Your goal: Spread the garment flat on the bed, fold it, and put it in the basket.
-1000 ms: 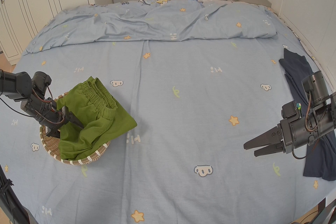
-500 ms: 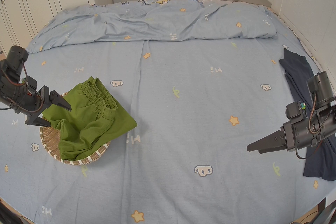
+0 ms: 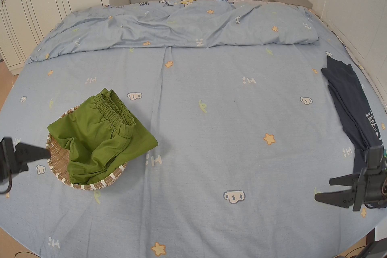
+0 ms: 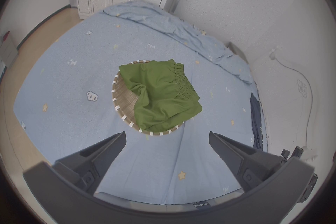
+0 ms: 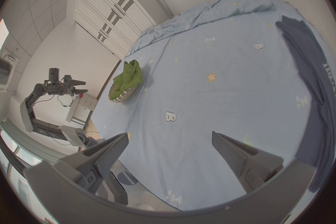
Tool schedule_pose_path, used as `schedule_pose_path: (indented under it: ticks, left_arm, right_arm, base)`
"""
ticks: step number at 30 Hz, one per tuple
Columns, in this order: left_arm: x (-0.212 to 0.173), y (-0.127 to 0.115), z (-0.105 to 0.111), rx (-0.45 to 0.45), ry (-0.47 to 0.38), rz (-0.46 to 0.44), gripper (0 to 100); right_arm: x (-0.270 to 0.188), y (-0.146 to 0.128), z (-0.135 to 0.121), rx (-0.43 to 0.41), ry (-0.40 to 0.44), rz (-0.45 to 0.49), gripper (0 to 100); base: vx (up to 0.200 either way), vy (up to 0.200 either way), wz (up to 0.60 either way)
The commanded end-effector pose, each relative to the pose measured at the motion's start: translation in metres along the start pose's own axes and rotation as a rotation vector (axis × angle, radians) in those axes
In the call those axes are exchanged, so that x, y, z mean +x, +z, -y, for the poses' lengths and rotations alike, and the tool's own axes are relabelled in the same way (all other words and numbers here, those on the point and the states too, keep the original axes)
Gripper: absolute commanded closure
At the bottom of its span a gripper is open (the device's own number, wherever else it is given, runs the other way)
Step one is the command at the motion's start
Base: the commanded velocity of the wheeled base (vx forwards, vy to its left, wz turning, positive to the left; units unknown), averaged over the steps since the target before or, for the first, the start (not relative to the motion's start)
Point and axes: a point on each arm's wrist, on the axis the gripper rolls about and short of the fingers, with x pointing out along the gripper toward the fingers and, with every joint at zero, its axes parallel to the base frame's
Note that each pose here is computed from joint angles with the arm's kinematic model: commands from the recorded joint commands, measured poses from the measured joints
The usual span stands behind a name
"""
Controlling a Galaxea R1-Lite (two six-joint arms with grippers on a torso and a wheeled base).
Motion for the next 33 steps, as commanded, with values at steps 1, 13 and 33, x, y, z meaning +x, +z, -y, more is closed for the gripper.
schedule_pose_path:
  ticks: [1,13,33]
  left_arm:
    - [-0.054,-0.111,-0.047,-0.038,-0.061,0.289,0]
    - [-0.034,-0.193,-0.086,-0.053,-0.069,0.477,0]
    - [0.007,-0.197,-0.096,0.468,0.052,0.679,0]
  right_arm:
    - [-0.05,-0.084,-0.009,-0.104,-0.138,0.254,0]
    - [-0.069,-0.129,-0.016,-0.098,-0.137,0.33,0]
    - [-0.065,-0.159,-0.004,-0.177,-0.452,0.549,0]
  base:
    - [0.0,0.0,0.0]
    - [0.0,0.0,0.0]
    - [0.0,0.0,0.0]
